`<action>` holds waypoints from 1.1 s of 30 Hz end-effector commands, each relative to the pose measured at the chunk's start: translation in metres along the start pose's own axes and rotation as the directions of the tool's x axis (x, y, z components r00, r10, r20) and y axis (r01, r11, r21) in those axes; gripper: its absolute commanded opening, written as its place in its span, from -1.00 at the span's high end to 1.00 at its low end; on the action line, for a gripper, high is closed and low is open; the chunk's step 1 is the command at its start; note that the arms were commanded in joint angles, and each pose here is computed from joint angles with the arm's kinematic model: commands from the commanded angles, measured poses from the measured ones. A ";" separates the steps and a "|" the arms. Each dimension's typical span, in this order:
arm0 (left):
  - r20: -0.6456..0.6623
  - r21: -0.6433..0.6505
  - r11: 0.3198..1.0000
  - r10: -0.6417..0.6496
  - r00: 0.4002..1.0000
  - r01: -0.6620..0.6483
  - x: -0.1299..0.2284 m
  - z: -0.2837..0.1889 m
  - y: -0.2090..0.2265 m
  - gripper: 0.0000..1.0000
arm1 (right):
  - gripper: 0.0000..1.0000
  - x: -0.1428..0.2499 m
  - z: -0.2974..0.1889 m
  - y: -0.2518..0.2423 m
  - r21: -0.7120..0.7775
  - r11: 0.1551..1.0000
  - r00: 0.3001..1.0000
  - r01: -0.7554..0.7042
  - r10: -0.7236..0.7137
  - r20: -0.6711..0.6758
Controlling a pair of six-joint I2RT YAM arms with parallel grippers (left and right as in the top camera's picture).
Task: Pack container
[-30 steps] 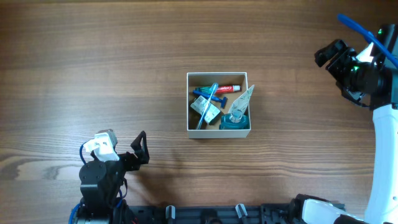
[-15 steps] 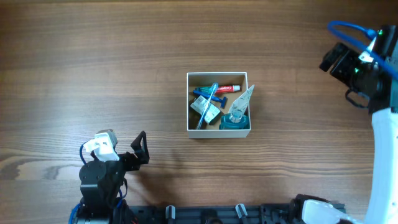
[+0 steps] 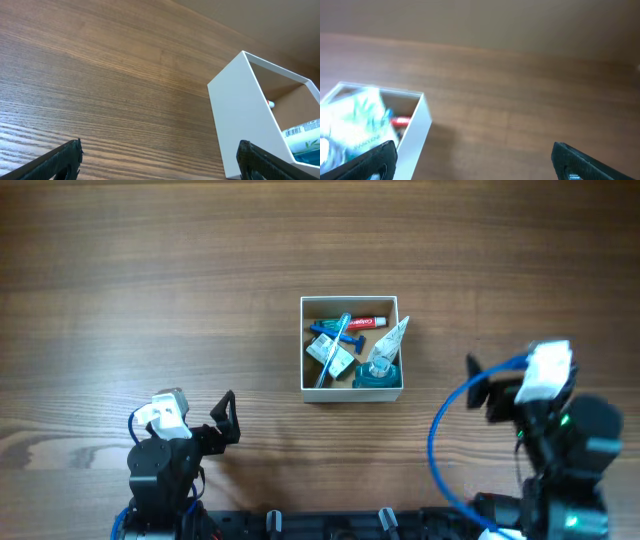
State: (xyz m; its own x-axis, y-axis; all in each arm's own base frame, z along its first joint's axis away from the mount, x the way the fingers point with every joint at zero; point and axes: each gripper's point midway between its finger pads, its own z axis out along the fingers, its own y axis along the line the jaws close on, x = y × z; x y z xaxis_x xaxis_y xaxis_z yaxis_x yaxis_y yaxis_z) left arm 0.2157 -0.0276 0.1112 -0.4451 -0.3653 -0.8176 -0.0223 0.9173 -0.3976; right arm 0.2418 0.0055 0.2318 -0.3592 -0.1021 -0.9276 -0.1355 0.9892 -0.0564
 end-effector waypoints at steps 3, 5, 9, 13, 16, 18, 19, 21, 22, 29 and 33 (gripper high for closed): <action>-0.012 0.008 1.000 -0.008 1.000 0.008 0.005 0.002 0.000 -1.00 | -0.99 0.048 0.002 0.018 -0.060 0.998 1.000 0.020 -0.019 0.019; -0.012 0.008 1.000 -0.008 1.000 0.008 0.005 0.002 0.000 -1.00 | -0.99 0.061 0.003 0.020 -0.060 0.998 1.000 0.021 -0.020 0.023; -0.012 0.008 1.000 -0.008 1.000 0.008 0.005 0.002 0.000 -1.00 | -1.00 0.078 0.006 0.024 -0.068 0.997 0.999 0.022 -0.020 0.039; -0.012 0.008 1.000 -0.008 1.000 0.008 0.005 0.002 0.000 -0.99 | -1.00 0.093 0.011 0.025 -0.066 0.997 0.999 0.026 -0.023 0.049; -0.012 0.008 1.000 -0.008 1.000 0.008 0.005 0.002 0.000 -0.99 | -1.00 0.101 0.018 0.025 -0.065 0.998 0.998 0.020 -0.016 0.058; -0.012 0.008 1.000 -0.008 1.000 0.008 0.005 0.002 0.000 -0.99 | -0.99 0.097 0.018 0.024 -0.062 0.998 0.997 0.013 -0.008 0.073; -0.012 0.008 1.000 -0.008 1.000 0.008 0.005 0.002 0.000 -1.00 | -1.00 0.097 0.018 0.024 -0.062 0.998 0.997 0.013 -0.009 0.073; -0.012 0.008 1.000 -0.008 1.000 0.008 0.005 0.002 0.000 -0.99 | -1.00 0.097 0.018 0.024 -0.062 0.998 0.997 0.013 -0.008 0.072; -0.012 0.008 1.000 -0.008 1.000 0.008 0.005 0.002 0.000 -1.00 | -0.99 0.097 0.018 0.024 -0.062 0.998 0.997 0.016 -0.012 0.073; -0.012 0.008 1.000 -0.008 1.000 0.008 0.005 0.002 0.000 -0.99 | -0.99 0.097 0.018 0.024 -0.062 0.998 0.997 0.016 -0.012 0.073; -0.012 0.008 1.000 -0.008 1.000 0.008 0.005 0.002 0.000 -1.00 | -1.00 0.097 0.018 0.024 -0.062 0.998 0.997 0.016 -0.012 0.073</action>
State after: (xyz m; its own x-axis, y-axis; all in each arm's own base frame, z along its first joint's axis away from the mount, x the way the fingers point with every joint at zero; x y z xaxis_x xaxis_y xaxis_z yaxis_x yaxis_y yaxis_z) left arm 0.2157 -0.0276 0.1113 -0.4448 -0.3653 -0.8178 -0.0222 0.9173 -0.3976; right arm 0.2205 0.0172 0.1297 -0.3104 -0.1059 -0.9447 -0.1788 0.9825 -0.0514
